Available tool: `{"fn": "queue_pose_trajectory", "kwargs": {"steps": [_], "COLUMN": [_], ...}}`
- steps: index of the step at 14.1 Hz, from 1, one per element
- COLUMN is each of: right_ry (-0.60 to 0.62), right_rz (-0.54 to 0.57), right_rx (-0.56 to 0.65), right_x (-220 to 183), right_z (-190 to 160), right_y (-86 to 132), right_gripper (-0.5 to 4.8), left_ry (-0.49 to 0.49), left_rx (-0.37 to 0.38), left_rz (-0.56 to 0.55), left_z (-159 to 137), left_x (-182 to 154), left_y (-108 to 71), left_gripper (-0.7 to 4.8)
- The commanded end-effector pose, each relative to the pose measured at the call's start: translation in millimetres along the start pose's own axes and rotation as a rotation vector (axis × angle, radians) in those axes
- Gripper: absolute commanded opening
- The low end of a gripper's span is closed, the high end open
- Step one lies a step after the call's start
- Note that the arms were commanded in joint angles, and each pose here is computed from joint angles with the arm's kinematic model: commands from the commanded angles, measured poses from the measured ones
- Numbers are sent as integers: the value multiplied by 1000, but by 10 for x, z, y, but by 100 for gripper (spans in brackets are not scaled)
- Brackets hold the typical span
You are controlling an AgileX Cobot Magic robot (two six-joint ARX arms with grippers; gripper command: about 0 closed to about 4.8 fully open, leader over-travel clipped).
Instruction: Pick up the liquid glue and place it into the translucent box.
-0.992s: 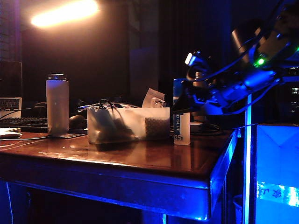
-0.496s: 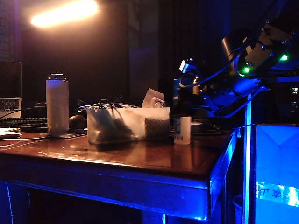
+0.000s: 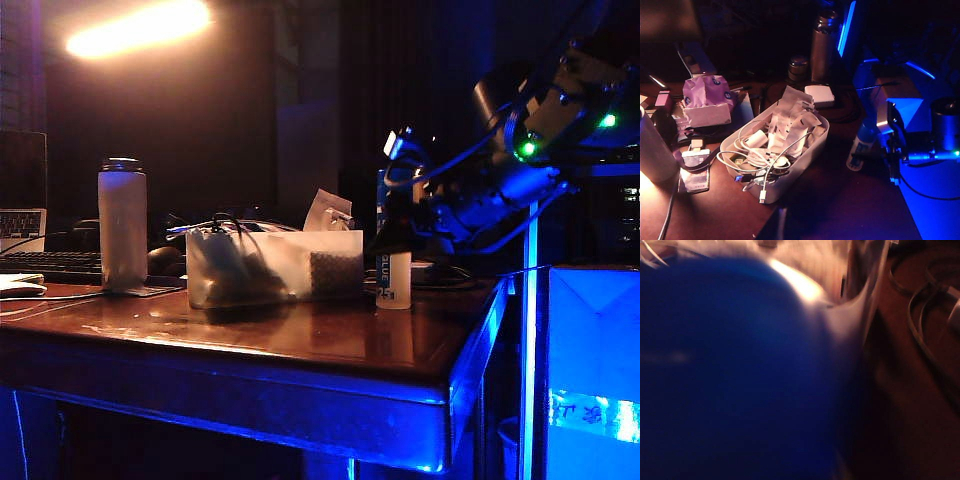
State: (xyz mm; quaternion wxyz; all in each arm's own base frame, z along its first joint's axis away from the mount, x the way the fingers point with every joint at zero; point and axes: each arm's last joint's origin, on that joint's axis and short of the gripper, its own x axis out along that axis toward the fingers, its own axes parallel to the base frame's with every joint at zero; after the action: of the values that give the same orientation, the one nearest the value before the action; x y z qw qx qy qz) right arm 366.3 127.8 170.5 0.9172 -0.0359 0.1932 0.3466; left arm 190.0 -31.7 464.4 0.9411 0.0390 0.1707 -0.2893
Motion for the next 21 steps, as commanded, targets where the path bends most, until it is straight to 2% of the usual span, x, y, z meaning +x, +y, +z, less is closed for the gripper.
{"fn": "queue_pose_trajectory", "kwargs": {"steps": [1,7,9,12,15,18,21], "right_ry": [-45,-116,-198,-255,-303,-287,-237], "right_rz": [4,3,-2,-2,19,47,26], "right_rx": [-17,-48,-58,-71,-105,-110,-93], "right_x": [-14,-96,-154,-139,90,541,880], "right_z": [73,248,577,1139,1416,1378,1173], "right_y": [4,23,15,15,81,240,248], "right_gripper": [76,76,75,75,75,75,75], "left_ry": [-17,-16,-16,-13,-13,-13,-9], "left_rx": [6,5,4,3,2,3,1], "left_rz": [-2,-2,-2,-3,-3,-3,-4], "left_z": [24,23,23,20,20,20,15], "left_x": [-22,-22,-22,-22,-21,-21,-21], "left_y": [-8,-8,-8,-9,-8,-8,-9], "left_gripper": [-5,-5,-5,-5,-5,-5,-5]}}
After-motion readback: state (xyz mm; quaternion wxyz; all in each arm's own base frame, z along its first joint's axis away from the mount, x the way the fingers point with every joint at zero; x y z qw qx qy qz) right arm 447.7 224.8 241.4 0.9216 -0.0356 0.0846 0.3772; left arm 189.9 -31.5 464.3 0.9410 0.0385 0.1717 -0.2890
